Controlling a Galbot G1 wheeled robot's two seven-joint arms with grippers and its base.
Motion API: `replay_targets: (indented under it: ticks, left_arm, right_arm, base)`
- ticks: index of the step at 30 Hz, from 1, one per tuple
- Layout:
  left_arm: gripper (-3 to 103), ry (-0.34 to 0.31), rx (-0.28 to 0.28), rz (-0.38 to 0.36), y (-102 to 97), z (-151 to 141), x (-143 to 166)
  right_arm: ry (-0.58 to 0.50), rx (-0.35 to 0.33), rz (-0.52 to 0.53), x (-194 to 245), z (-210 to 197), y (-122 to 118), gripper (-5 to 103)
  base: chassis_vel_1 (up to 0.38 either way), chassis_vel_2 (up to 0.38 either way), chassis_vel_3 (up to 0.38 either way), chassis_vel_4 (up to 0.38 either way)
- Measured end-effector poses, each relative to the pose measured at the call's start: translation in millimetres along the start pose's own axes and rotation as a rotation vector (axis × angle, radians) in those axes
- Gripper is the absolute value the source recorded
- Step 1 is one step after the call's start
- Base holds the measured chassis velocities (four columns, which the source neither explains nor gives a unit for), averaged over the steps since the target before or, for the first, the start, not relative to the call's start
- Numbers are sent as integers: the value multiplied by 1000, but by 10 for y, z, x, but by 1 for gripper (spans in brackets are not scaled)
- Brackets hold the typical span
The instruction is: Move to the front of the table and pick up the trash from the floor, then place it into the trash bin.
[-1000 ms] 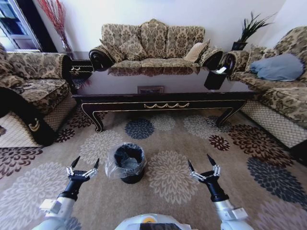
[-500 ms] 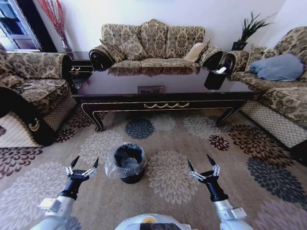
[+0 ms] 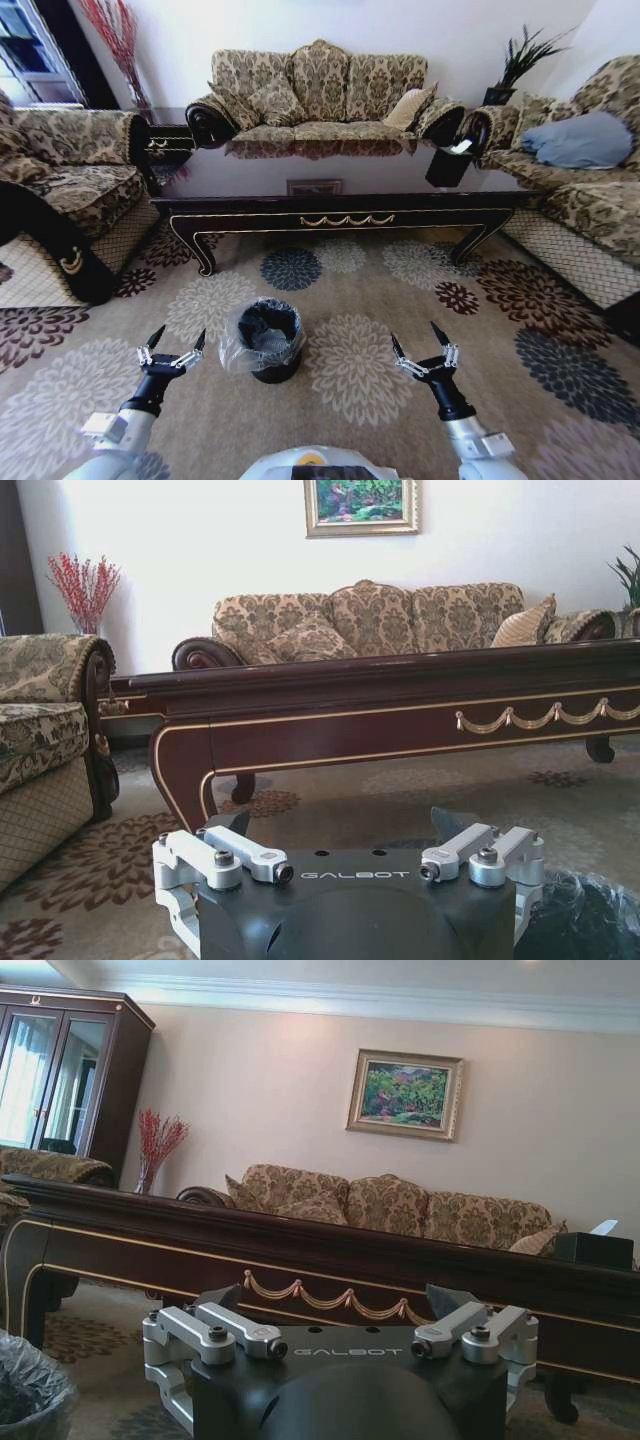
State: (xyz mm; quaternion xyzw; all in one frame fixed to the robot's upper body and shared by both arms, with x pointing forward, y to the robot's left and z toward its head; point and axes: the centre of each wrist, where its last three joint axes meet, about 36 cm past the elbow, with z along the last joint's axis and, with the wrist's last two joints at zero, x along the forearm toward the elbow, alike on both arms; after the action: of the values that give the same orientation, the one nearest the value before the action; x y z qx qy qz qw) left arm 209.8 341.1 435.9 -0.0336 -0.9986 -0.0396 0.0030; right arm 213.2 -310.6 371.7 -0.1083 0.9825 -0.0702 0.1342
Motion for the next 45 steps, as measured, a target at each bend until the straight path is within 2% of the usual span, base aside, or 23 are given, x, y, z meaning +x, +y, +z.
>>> replay_targets:
  ticks: [26, 36, 45]
  left_arm:
    - [100, 0, 0, 0, 0, 0, 0]
    - [100, 0, 0, 0, 0, 0, 0]
    - [100, 0, 0, 0, 0, 0, 0]
  right_arm:
    - [0, -1, 0, 0, -1, 0, 100]
    - [0, -1, 0, 0, -1, 0, 100]
    - [0, -1, 0, 0, -1, 0, 100]
  base:
    - [5, -5, -4, 4]
    - [148, -163, -156, 168]
    - [296, -280, -284, 283]
